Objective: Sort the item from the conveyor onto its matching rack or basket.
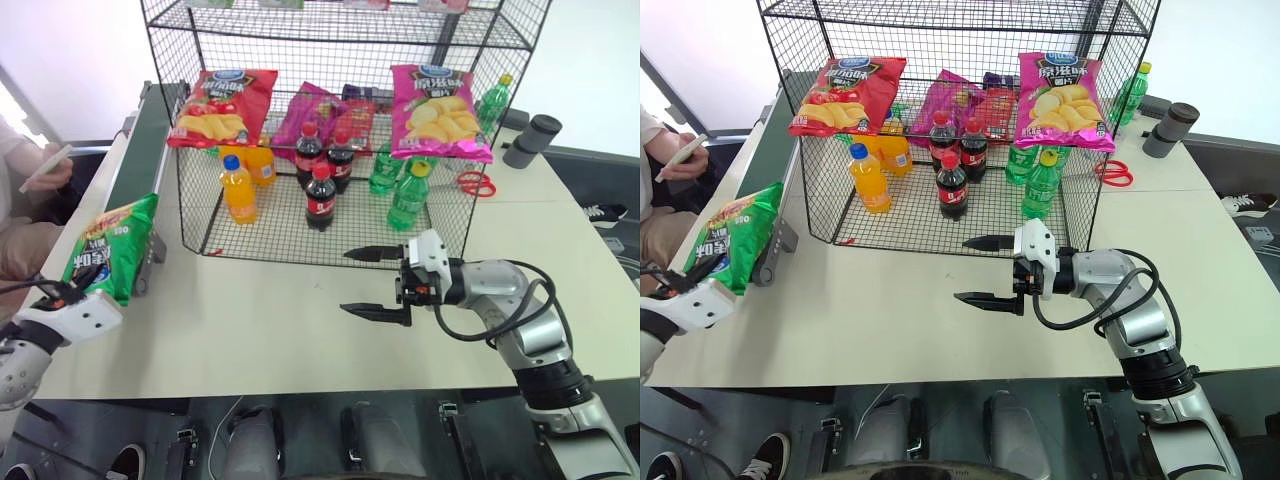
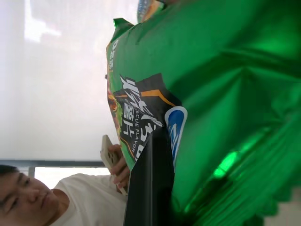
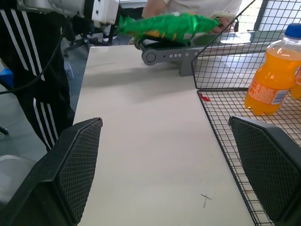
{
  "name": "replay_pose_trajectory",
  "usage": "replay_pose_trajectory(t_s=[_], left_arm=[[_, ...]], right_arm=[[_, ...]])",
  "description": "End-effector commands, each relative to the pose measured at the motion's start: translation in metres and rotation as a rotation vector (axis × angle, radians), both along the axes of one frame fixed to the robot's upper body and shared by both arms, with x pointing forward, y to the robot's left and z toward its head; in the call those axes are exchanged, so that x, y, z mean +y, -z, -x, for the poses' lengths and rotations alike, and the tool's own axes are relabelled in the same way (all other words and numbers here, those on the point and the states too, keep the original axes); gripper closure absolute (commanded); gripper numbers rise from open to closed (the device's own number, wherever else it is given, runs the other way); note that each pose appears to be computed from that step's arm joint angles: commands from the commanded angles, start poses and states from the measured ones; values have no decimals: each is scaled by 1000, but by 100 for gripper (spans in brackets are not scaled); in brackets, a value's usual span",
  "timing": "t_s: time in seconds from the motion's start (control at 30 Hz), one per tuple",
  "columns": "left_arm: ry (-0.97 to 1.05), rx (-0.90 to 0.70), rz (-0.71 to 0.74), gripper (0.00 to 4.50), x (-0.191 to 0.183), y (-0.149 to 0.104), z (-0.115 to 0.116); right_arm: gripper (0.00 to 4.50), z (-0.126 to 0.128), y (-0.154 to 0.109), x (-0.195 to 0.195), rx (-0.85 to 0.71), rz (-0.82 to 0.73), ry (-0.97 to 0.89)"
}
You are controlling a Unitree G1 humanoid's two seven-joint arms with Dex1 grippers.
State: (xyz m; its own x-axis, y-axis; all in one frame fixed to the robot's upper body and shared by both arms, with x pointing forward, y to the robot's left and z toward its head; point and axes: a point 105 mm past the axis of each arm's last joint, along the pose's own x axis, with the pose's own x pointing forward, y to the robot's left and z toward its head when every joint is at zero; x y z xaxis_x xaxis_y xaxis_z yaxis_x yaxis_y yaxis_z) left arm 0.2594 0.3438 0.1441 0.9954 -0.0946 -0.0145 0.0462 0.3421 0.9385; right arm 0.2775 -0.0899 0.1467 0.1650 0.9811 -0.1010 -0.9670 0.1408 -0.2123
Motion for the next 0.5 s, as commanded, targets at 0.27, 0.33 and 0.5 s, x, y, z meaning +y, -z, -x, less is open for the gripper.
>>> replay_pose_trajectory(t_s=[0.27, 0.33, 0.5], left_arm=[[450, 186, 599, 444, -40, -67, 35], [538, 273, 735, 444, -49, -73, 44], [790, 455, 1169, 444, -88, -95, 55]], right_arm=[[0, -4, -11, -4, -35, -25, 5], [0, -3, -13, -5, -23, -33, -3], [0, 0, -24, -11, 79, -93, -13]])
